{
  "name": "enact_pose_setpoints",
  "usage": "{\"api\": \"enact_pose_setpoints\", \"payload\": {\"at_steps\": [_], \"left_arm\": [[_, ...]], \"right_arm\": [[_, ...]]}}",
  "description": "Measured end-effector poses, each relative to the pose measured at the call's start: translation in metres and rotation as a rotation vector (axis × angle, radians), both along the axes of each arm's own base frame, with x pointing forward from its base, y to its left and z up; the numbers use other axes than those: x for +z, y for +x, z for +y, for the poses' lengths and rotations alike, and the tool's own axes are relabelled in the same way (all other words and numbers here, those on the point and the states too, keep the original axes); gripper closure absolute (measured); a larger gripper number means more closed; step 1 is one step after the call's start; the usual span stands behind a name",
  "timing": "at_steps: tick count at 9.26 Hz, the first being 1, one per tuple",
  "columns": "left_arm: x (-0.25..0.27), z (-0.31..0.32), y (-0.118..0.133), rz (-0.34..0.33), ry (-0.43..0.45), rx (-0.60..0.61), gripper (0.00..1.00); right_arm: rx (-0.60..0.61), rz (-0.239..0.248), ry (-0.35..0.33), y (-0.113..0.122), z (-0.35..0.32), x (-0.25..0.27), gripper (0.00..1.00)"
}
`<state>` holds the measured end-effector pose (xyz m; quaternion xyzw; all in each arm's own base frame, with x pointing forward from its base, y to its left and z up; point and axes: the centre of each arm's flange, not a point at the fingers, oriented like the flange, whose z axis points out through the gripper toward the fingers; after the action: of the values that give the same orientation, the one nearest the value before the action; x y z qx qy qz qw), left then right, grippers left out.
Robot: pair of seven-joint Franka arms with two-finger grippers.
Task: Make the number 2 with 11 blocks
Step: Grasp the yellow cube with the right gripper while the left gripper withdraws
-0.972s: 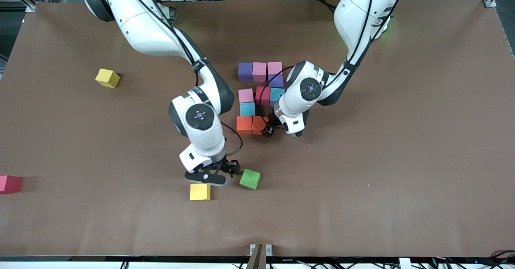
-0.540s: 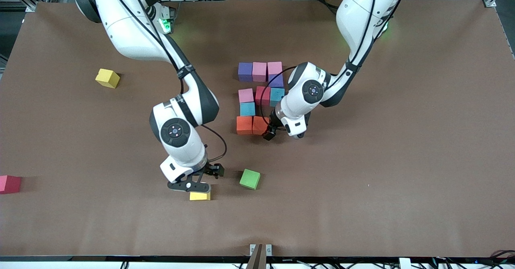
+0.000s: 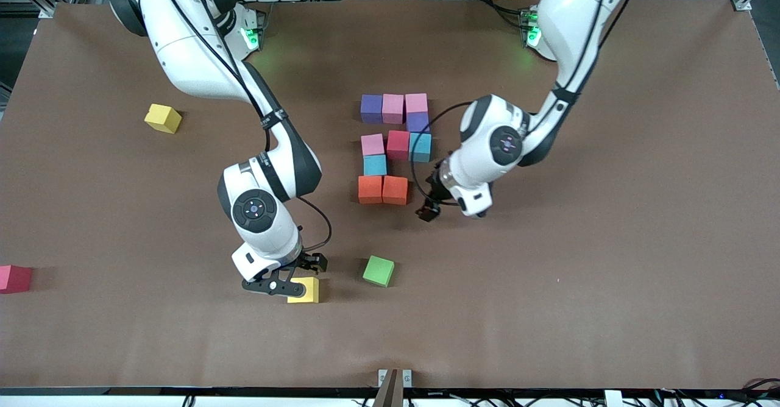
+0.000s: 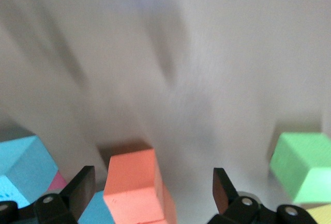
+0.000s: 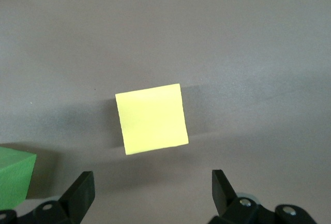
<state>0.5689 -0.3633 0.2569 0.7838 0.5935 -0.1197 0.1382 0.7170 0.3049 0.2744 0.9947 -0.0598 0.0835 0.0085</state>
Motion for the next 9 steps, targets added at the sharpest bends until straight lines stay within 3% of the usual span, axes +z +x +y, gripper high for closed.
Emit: {"api": "enact_pose_setpoints", "payload": {"at_steps": [2,4,9], "left_arm": [[0.009,0.078,0.045,-0.002,0.074,0.066,0.00],[0.026,0.146,0.079,-0.020,0.145,0.100,0.00],[0.061,0.264,0.122,-0.061,0.283,0.141,0.00]], "right_arm": [[0.000,-0.077,0.025,0.007,-0.005,-0.007,0.00],[-0.011,-0.119,0.019,0.014,-0.021,-0.014,0.00],[-0.006,-0.189,0.039,0.017,-0.026,-0.034,0.00]]}}
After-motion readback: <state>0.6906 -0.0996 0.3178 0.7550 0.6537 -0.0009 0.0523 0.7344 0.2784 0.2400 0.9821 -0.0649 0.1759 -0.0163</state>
